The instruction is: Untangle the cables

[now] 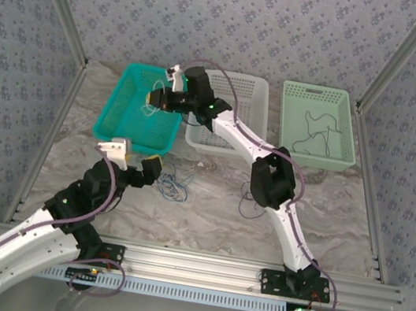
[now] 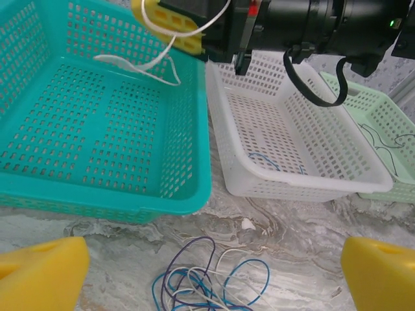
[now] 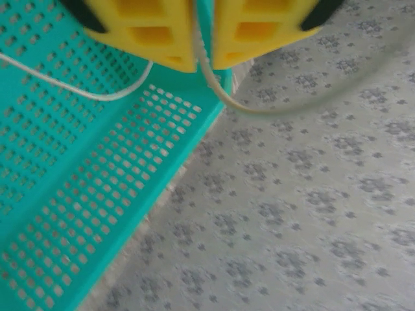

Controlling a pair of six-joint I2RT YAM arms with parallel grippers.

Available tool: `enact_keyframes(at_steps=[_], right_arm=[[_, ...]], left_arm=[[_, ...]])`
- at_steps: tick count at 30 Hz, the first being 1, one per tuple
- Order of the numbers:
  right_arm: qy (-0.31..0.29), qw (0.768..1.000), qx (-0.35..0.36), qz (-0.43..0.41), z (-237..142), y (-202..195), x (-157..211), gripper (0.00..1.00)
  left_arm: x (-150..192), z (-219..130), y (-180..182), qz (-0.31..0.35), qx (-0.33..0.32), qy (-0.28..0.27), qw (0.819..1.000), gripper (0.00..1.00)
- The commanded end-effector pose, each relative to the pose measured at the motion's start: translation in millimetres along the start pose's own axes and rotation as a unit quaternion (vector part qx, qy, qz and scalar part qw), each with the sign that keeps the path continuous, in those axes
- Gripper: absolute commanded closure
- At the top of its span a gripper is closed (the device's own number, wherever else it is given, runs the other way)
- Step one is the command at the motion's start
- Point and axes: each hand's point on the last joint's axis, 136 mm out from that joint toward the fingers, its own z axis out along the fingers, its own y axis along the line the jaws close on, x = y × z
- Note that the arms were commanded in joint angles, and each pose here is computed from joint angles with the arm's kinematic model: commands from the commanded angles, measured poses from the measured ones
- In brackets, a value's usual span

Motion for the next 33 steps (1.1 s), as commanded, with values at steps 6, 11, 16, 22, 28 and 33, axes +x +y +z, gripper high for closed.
enact_keyframes(at_steps=[6, 11, 16, 22, 28, 33], right_arm=[[0.067, 0.985, 0.138, 0.074, 6, -70, 30, 0.28], [0.101, 0.974, 0.199, 0.047, -9, -84, 46, 0.17], [0.111, 0.975, 0.194, 0.015, -8, -68, 51, 0.25], [0.103, 0.980, 0.167, -0.012, -6, -42, 44, 0.39], [0.096, 0.982, 0.158, -0.029, -7, -27, 40, 0.69], [0.091, 0.984, 0.150, -0.033, -6, -20, 38, 0.75]], left_arm=[[-18, -7, -1, -0.015, -0.003, -0.022, 1.000, 0.01], [-23, -7, 1, -0.023, -0.011, -0.027, 0.999, 0.00], [-32, -8, 5, -0.025, -0.028, -0.035, 0.999, 0.01], [-64, -16, 8, -0.024, -0.042, -0.065, 0.997, 0.01], [-94, -10, 7, -0.049, -0.014, -0.056, 0.997, 0.01], [-101, 24, 5, -0.097, 0.052, 0.003, 0.994, 0.06]])
